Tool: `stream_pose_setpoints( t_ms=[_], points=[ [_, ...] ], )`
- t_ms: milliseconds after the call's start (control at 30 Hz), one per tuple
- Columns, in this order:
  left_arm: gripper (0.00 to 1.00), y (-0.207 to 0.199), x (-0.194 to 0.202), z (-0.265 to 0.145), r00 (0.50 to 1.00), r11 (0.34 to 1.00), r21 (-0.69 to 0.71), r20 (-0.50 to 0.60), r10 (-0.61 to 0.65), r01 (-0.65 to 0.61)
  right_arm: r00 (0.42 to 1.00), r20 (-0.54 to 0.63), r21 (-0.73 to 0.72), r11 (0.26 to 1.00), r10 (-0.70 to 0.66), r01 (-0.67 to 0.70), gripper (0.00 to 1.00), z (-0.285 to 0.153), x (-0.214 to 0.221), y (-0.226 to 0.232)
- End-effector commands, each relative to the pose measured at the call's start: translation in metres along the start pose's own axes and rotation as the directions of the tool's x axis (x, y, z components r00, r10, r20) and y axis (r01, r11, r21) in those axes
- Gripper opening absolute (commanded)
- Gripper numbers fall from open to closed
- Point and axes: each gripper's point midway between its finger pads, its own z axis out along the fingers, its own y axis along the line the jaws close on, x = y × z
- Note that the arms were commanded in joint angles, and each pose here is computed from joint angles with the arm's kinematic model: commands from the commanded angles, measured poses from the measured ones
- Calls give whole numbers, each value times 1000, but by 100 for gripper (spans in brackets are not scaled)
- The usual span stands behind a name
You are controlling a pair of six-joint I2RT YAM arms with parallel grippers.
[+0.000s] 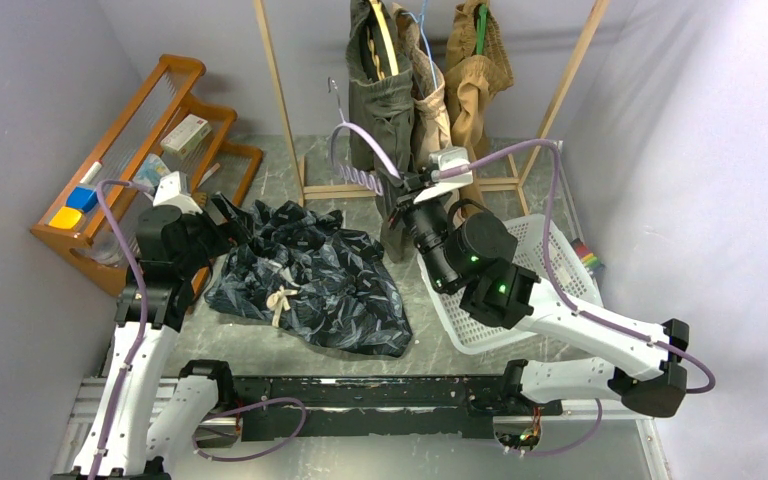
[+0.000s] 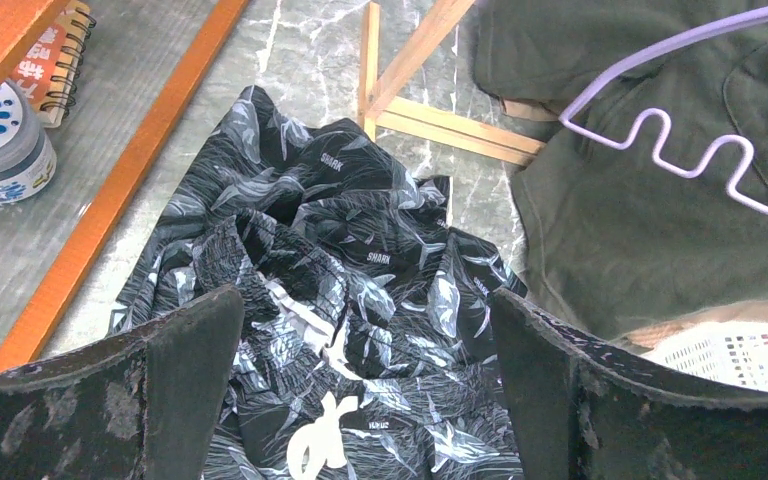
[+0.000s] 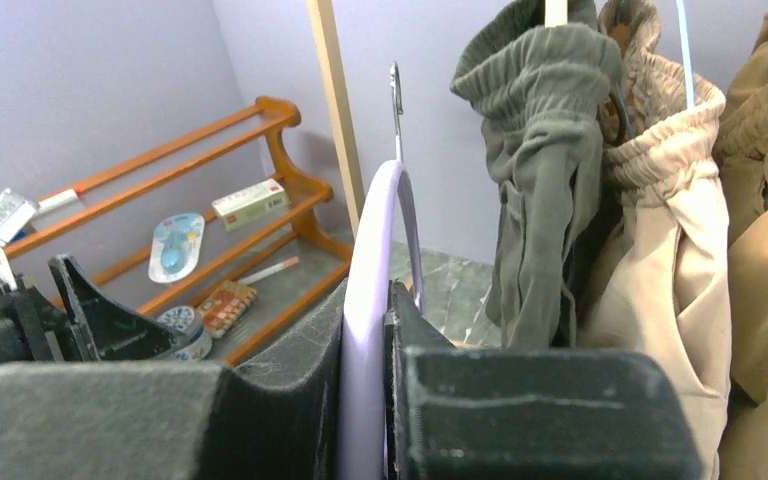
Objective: Remove the shorts from the hanger
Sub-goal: Adjust the hanger.
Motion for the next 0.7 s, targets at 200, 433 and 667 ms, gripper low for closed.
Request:
stream_pose_setpoints(
  t_ms=[200,433,667],
  points=[
    [96,-37,15,3,997,975,219,-72,-19,35,983,-169,-100,991,70,-88,0,-4,64,31],
    [93,-70,28,6,982,898,406,-148,-119,170,919,-385,-129,981,88,-148,0,-43,153,35],
    [93,-77,31,16,953,848,437,-184,-243,300,868,-494,-127,984,48,-126,0,-68,171,24]
  ],
)
